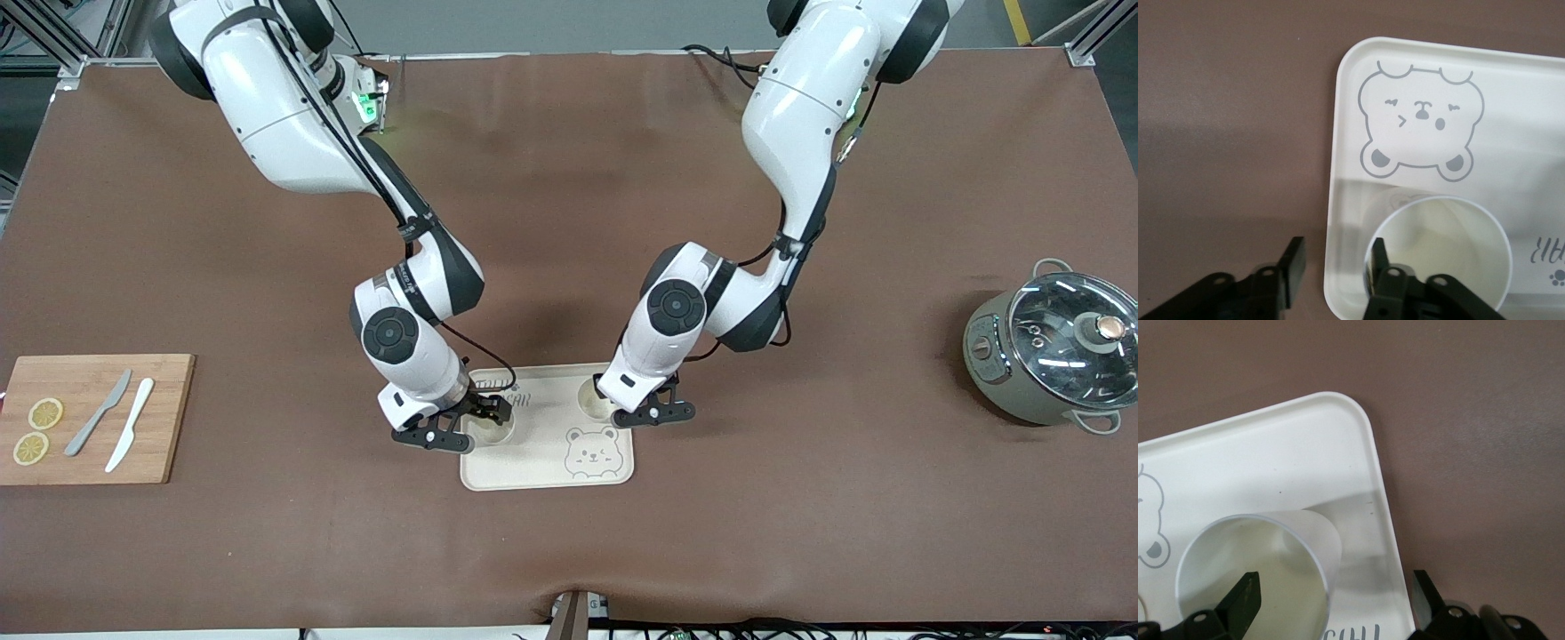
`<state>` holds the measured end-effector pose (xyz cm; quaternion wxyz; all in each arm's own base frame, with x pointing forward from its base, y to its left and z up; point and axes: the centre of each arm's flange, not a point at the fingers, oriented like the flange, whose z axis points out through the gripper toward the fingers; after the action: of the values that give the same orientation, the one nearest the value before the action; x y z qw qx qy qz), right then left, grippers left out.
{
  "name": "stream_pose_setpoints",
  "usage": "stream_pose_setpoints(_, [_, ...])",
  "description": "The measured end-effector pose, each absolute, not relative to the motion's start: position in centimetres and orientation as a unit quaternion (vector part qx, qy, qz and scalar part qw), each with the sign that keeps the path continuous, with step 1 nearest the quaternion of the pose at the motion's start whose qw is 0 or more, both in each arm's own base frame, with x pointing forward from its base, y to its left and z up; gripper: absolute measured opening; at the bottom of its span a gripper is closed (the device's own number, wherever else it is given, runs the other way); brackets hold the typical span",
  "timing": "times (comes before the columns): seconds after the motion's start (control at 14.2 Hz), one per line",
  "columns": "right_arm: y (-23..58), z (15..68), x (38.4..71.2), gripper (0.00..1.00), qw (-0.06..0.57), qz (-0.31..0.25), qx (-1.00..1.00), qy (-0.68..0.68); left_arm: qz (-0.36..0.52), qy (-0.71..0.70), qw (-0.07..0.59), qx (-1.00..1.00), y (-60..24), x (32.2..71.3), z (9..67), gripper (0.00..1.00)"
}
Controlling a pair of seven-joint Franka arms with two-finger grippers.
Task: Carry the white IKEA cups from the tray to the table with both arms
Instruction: 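Close the left gripper and the right gripper on the cup rims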
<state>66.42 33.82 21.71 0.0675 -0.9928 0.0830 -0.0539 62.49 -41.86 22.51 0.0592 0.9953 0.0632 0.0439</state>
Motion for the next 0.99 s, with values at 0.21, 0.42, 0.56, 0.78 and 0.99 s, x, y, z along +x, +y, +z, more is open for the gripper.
stream_pose_setpoints(0.21, [34.1,21.2,66.2,1.0,0.068,-0.054,-0.993,0.081,0.048,0.076,0.064,0.994,-42.2,62.4,22.7,0.12])
stream_pose_setpoints(0.42, [34.1,21.0,66.3,0.98,0.07,-0.057,-0.993,0.082,0.049,0.085,0.067,0.993,-43.0,62.0,22.9,0.03])
stream_pose_setpoints(0.56, [34.1,20.7,66.3,0.88,0.071,-0.059,-0.992,0.082,0.05,0.087,0.069,0.993,-43.3,61.9,23.0,0.03])
stream_pose_setpoints(0.78, [34.1,20.4,66.3,0.55,0.071,-0.058,-0.992,0.083,0.06,0.091,0.075,0.991,-43.0,62.7,24.1,0.03])
stream_pose_setpoints(0.99, [34.1,20.3,66.3,0.22,0.071,-0.058,-0.992,0.086,0.057,0.098,0.07,0.991,-41.9,63.5,25.7,0.03])
